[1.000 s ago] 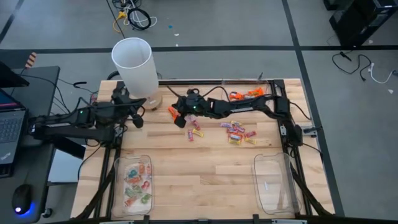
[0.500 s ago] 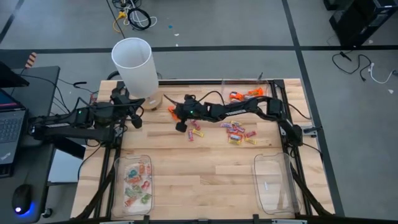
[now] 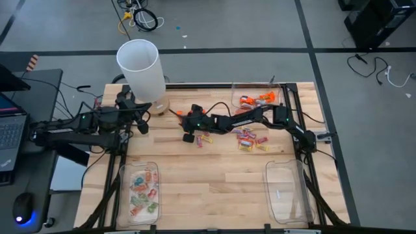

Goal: Sort candy
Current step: Put the large orange chocolate bar into the top right transparent bin

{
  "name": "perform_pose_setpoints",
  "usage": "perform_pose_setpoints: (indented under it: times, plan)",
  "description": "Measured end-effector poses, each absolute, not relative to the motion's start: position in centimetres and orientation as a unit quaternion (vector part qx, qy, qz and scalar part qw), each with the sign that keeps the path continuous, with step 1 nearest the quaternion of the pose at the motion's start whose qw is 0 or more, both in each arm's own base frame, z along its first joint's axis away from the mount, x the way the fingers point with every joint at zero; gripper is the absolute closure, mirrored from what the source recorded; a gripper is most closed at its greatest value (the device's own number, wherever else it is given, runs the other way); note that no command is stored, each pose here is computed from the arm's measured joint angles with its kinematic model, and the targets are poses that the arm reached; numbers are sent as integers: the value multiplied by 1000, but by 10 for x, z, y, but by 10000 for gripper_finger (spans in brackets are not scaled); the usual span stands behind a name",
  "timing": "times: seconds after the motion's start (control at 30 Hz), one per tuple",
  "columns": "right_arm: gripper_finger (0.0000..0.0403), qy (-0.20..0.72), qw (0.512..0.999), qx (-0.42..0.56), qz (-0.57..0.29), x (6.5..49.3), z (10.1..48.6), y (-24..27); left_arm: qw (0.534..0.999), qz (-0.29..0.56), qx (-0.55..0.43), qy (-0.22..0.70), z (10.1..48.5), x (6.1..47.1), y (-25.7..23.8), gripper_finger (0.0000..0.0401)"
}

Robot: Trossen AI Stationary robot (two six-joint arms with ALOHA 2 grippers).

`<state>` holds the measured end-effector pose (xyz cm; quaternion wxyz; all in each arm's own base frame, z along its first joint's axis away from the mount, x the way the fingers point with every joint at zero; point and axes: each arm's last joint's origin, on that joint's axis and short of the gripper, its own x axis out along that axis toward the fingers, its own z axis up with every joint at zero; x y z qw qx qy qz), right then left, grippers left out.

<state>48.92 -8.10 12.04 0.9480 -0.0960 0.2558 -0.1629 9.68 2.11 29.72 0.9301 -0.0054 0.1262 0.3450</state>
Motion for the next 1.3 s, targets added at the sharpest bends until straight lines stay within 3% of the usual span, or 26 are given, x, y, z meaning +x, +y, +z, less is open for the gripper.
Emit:
perform_pose_setpoints:
  times: [0.27,0.93,1.17,1.3]
  plan:
    - [225,266,947,-70,-164,488,118,-82,930,345,-5,127,297,97,21,401]
    - [223,274,947,-56,-159,484,112,-81,929,345,-5,132,296,96,21,401]
    - [223,262,952,-49,-154,485,114,-82,929,345,-5,132,296,96,21,401]
    - [224,209,964,-19,-164,489,122,-82,929,345,-5,132,296,96,21,401]
